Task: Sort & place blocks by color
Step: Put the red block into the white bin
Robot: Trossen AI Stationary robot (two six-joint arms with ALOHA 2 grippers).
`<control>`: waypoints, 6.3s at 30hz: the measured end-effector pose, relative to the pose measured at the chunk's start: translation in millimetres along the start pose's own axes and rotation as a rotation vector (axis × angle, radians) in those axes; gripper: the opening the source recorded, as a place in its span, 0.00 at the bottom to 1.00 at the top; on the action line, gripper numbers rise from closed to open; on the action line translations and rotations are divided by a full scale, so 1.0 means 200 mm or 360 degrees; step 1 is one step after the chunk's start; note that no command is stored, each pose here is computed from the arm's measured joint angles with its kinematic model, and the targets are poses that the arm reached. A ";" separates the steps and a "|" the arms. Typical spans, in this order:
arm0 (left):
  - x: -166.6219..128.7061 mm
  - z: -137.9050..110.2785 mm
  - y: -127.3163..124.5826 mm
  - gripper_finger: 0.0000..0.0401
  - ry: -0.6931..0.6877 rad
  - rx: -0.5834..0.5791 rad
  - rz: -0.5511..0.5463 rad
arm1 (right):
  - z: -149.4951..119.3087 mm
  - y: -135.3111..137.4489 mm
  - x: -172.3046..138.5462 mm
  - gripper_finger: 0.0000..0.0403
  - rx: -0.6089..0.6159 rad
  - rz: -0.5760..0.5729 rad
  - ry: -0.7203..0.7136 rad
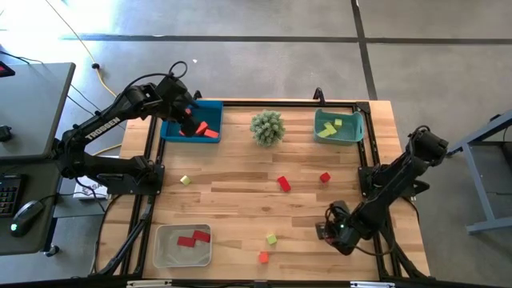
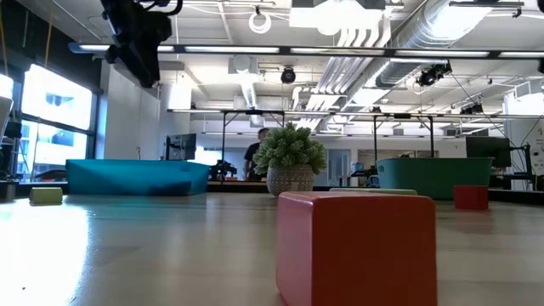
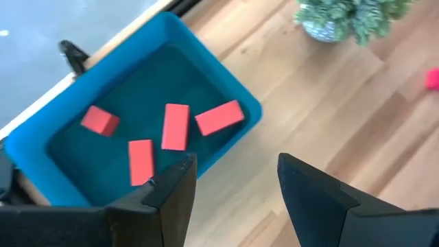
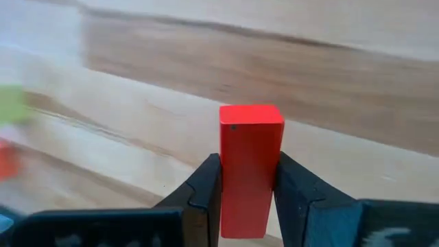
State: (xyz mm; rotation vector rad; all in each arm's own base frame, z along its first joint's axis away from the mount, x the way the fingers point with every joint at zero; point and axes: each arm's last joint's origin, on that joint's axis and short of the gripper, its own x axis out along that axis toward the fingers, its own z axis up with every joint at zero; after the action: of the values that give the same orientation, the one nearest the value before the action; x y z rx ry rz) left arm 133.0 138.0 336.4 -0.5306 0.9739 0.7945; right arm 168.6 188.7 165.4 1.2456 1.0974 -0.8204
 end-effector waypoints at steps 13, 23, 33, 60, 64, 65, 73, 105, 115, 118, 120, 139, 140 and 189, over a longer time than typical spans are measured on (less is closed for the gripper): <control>0.00 0.00 -0.03 0.48 0.0013 0.0136 -0.0352 | 0.16 0.27 -0.10 0.19 -0.0031 0.0380 -0.0449; -0.02 0.02 -0.08 0.48 -0.0068 0.0248 -0.0857 | 0.41 0.52 -0.23 0.19 -0.0195 0.0490 -0.0786; -0.05 0.07 -0.20 0.48 -0.0256 0.0437 -0.1120 | 0.68 0.77 -0.47 0.19 -0.0575 0.0583 -0.1126; -0.21 0.19 -0.49 0.48 -0.0812 0.0460 -0.1551 | 1.06 1.00 -1.08 0.19 -0.1414 0.1074 -0.1430; -0.23 0.20 -0.50 0.48 -0.0915 0.0436 -0.1494 | 1.08 1.02 -1.11 0.19 -0.1447 0.1226 -0.1424; -0.23 0.20 -0.50 0.48 -0.0941 0.0425 -0.1470 | 1.08 1.02 -1.11 0.19 -0.1452 0.1247 -0.1421; -0.20 0.25 -0.54 0.48 -0.1012 0.0355 -0.1486 | 1.08 1.02 -1.11 0.19 -0.1455 0.1257 -0.1423; -0.10 0.32 -0.64 0.48 -0.1065 0.0549 -0.1635 | 1.09 1.01 -1.07 0.19 -0.1437 0.1171 -0.1349; -0.11 0.33 -0.64 0.48 -0.1095 0.0534 -0.1602 | 1.10 1.01 -1.08 0.19 -0.1315 0.1197 -0.1353; -0.10 0.33 -0.64 0.48 -0.1099 0.0526 -0.1592 | 1.10 1.01 -1.08 0.19 -0.1275 0.1207 -0.1348; -0.10 0.33 -0.64 0.48 -0.1093 0.0511 -0.1589 | 1.10 1.01 -1.09 0.19 -0.1247 0.1227 -0.1347; -0.07 0.33 -0.64 0.47 -0.1055 0.0492 -0.1573 | 1.12 1.05 -1.04 0.19 -0.1138 0.1233 -0.1368; -0.07 0.33 -0.64 0.47 -0.1054 0.0493 -0.1573 | 1.12 1.05 -1.04 0.19 -0.1137 0.1232 -0.1370; -0.13 -0.54 -0.93 0.20 0.0575 0.0689 -0.0872 | 1.26 0.94 -0.93 0.52 -0.1421 0.0883 -0.1014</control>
State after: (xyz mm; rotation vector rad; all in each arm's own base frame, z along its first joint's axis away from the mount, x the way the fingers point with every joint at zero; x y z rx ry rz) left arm 216.1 -60.9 317.2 -0.5336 1.2158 -0.0132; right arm 335.5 -42.7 393.9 0.4166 0.4384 -0.1936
